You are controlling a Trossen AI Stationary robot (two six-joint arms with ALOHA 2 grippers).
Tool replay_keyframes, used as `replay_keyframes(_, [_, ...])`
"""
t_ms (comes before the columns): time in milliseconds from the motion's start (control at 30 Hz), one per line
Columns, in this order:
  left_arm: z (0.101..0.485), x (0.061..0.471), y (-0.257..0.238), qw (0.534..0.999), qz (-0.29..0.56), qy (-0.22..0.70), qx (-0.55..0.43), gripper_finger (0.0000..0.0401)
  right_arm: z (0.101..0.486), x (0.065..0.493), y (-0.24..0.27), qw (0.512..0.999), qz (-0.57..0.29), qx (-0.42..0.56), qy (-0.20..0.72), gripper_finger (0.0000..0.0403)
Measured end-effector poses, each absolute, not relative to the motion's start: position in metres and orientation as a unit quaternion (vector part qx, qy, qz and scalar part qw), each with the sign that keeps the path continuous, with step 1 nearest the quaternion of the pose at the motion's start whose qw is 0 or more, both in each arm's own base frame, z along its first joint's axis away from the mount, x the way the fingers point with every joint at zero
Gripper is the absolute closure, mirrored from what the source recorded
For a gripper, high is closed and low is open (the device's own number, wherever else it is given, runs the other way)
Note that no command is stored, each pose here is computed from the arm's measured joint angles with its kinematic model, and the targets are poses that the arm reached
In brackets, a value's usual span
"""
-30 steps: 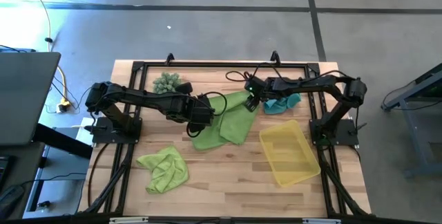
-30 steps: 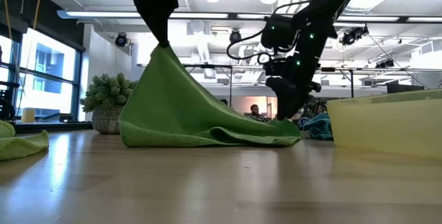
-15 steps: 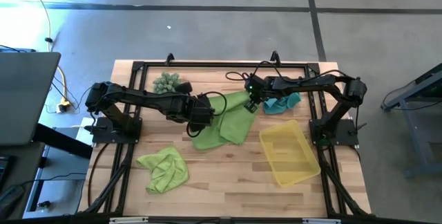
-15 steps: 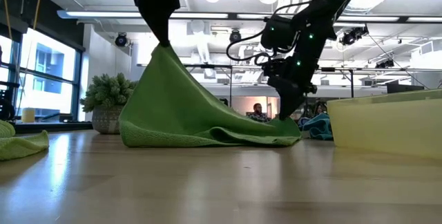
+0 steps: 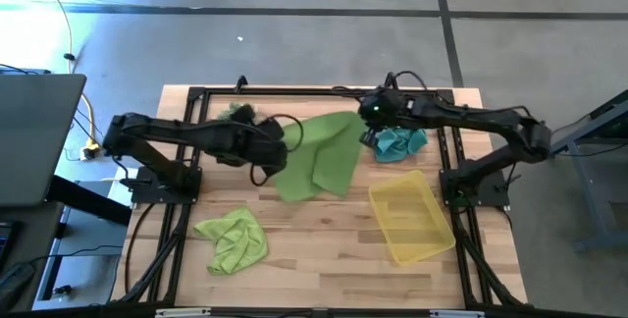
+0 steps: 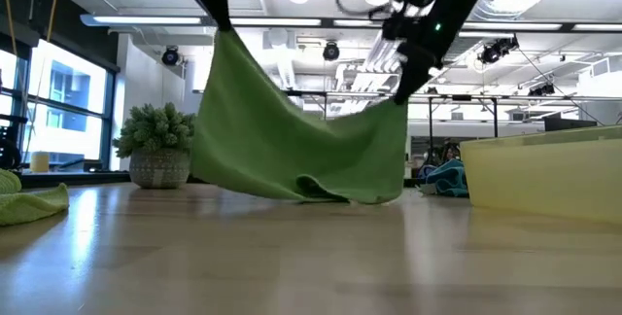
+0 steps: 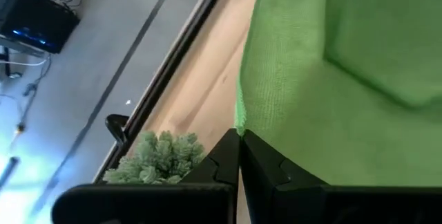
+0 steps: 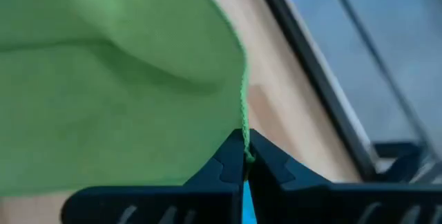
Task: Roll microfiber towels into tight, uniform cylinder then place into a basket
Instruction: Fold the green cloth
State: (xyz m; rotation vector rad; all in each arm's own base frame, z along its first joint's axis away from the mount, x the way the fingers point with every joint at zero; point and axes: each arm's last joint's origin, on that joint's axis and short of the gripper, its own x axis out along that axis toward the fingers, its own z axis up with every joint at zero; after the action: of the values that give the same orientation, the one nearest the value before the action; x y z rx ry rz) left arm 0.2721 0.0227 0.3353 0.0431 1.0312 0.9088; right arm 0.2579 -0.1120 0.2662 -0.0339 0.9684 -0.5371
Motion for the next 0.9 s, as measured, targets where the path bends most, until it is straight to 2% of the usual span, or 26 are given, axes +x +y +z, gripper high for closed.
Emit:
replay_keyframes(100, [0.351,0.257,0.023,0.783,0.435,0.444,0.016,0.0401,0.285,0.248,-0.113,0.865,-0.252,-0.061,0.430,0.0402])
replay_keyframes(267, [0.373,0.233,0.026,0.788,0.489,0.373,0.025,0.0401,0.315,0.241,-0.123,0.869,-0.338,-0.124,0.338,0.0402])
replay_keyframes(333, [0.379,0.227,0.026,0.790,0.503,0.351,0.012,0.0401,0.322,0.238,-0.123,0.876,-0.341,-0.123,0.317,0.0403])
replay_keyframes(500, [0.377,0.227,0.010,0.819,0.432,0.372,-0.058,0.0401,0.323,0.228,-0.101,0.925,-0.180,-0.068,0.328,0.0403])
replay_keyframes(667, [0.369,0.236,-0.024,0.848,0.312,0.420,-0.091,0.0401,0.323,0.215,-0.079,0.935,-0.049,-0.033,0.349,0.0403])
replay_keyframes(767, [0.367,0.236,-0.039,0.852,0.306,0.420,-0.060,0.0401,0.328,0.214,-0.074,0.940,-0.037,-0.066,0.331,0.0403])
replay_keyframes(900, [0.368,0.230,-0.039,0.845,0.359,0.394,-0.028,0.0401,0.336,0.223,-0.081,0.944,-0.107,-0.105,0.293,0.0403])
